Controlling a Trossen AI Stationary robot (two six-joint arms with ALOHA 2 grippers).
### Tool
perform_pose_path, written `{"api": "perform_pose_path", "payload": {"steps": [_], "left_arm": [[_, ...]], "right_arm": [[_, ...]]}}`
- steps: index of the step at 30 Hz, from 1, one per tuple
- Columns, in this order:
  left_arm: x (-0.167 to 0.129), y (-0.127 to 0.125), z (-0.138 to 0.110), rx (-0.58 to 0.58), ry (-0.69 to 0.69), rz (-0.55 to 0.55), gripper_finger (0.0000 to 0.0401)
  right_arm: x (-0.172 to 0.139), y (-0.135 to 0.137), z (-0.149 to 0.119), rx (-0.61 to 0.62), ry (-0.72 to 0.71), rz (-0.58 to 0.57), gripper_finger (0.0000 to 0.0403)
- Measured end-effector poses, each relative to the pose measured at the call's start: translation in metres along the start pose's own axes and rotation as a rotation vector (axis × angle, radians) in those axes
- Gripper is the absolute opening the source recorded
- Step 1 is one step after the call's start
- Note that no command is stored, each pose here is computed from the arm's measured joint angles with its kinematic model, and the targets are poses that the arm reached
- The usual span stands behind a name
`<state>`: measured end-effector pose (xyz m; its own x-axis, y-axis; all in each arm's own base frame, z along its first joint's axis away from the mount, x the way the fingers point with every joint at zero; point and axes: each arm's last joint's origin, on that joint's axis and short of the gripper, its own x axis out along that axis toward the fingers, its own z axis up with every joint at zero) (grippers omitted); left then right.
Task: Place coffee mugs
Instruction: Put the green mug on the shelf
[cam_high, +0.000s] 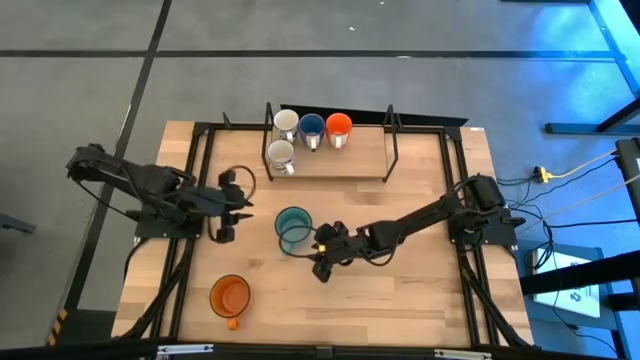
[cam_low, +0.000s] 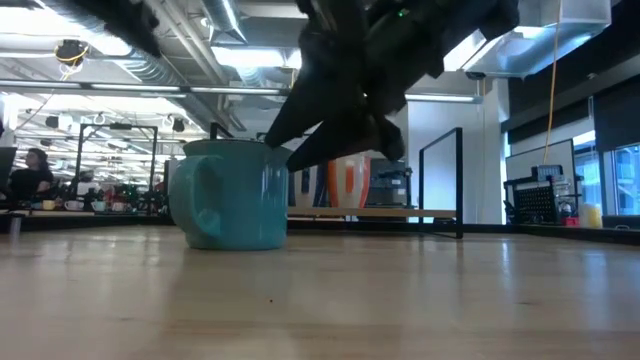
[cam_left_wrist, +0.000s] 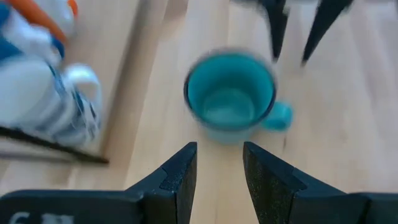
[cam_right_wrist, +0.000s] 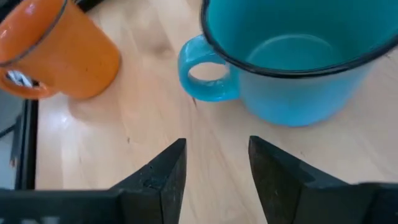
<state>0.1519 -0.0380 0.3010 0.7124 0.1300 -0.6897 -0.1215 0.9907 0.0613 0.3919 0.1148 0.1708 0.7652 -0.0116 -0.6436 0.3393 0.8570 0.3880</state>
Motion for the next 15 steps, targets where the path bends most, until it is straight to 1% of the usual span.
{"api": "perform_pose_path", "payload": {"steps": [5, 8, 12, 15], "left_arm": [[0.036, -0.006, -0.03, -0.01, 0.1, 0.029, 0.0125], [0.055, -0.009, -0.041, -0.031, 0.097, 0.031, 0.0125], [0.076, -0.012, -0.049, -0.054, 0.06, 0.029, 0.0125], [0.088, -0.015, -0.055, -0.039, 0.051, 0.011, 0.0125]], "right_arm": [[0.001, -0.001, 0.001, 0.087, -0.041, -0.032, 0.0161], [0.005, -0.004, -0.001, 0.111, -0.058, -0.073, 0.0161], [0.006, -0.005, -0.001, 0.124, -0.107, -0.12, 0.0161], [0.005, -0.007, 0.0, 0.124, -0.142, -0.156, 0.0161]]}}
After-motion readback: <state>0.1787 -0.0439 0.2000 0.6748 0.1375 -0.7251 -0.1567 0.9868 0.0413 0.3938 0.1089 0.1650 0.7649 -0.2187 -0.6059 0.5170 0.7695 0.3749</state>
